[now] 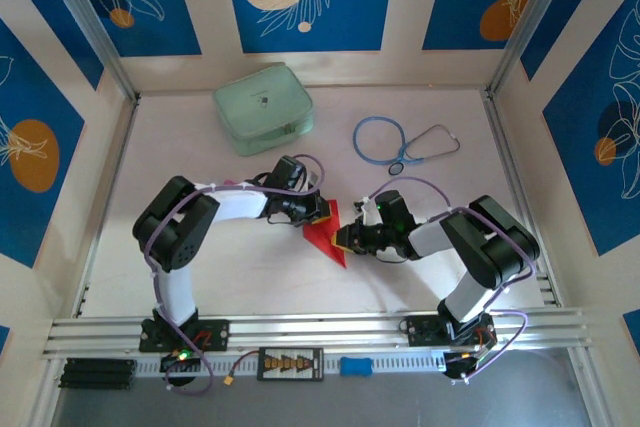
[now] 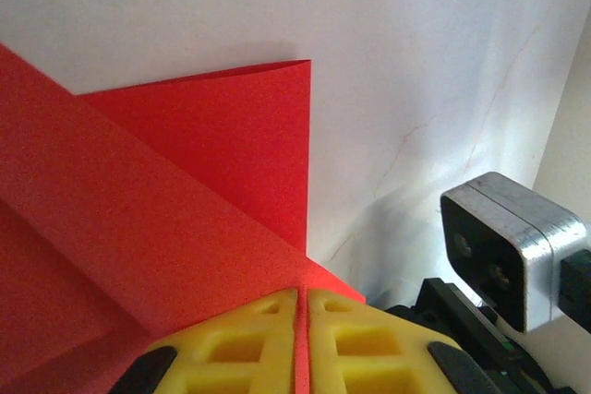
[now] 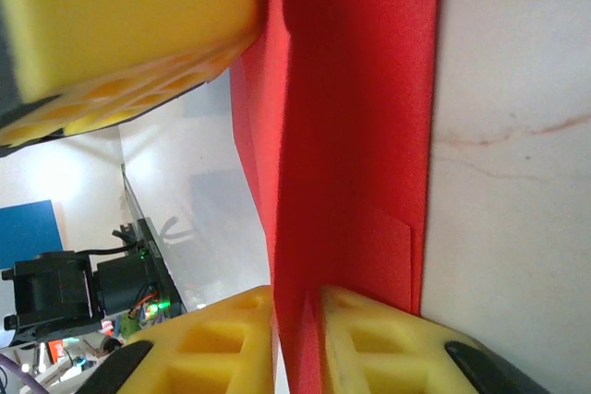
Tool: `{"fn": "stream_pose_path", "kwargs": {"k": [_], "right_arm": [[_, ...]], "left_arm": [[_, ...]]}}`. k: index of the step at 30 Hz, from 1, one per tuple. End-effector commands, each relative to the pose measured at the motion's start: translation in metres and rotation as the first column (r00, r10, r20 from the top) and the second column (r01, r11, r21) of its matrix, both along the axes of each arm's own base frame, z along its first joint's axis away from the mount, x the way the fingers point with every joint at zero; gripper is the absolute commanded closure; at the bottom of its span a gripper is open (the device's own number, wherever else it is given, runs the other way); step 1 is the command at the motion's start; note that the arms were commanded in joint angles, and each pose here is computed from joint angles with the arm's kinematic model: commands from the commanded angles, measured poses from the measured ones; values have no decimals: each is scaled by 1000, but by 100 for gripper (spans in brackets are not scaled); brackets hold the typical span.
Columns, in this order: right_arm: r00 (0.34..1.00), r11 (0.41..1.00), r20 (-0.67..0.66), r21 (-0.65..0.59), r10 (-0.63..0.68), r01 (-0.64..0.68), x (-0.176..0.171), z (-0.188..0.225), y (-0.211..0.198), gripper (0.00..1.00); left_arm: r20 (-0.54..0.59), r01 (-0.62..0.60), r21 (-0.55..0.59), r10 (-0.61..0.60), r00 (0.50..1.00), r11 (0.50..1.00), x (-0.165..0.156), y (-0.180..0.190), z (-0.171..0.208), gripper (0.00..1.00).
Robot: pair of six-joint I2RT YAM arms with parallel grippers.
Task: Fold a paper plane with a square sheet of paper (pick it up from the middle)
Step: Fourth fold the wing at the center of the table.
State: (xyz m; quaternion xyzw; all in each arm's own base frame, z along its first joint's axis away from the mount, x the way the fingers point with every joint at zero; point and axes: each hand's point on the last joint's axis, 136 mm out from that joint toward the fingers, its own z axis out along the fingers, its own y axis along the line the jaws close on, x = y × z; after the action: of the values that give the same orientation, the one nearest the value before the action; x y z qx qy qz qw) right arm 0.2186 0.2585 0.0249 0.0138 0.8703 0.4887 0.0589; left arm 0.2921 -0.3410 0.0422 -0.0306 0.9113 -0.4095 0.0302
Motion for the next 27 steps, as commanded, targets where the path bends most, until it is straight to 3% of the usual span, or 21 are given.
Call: {"fn": "stream_pose_path", "kwargs": {"k": [1, 15, 27], "right_arm": [[1000, 999, -4, -40, -1, 1, -2, -3, -5, 80], [1000, 997, 1, -80, -8, 8, -3, -6, -6, 87], [1000, 1000, -19, 11, -2, 3, -1, 1, -1, 91]], "left_arm": [[-3, -9, 8, 9, 1000, 1000, 4, -5, 0, 88], [1, -11, 8, 11, 1000, 1000, 4, -4, 0, 88], [33, -7, -15, 7, 999, 1000, 2, -4, 12, 85]]}}
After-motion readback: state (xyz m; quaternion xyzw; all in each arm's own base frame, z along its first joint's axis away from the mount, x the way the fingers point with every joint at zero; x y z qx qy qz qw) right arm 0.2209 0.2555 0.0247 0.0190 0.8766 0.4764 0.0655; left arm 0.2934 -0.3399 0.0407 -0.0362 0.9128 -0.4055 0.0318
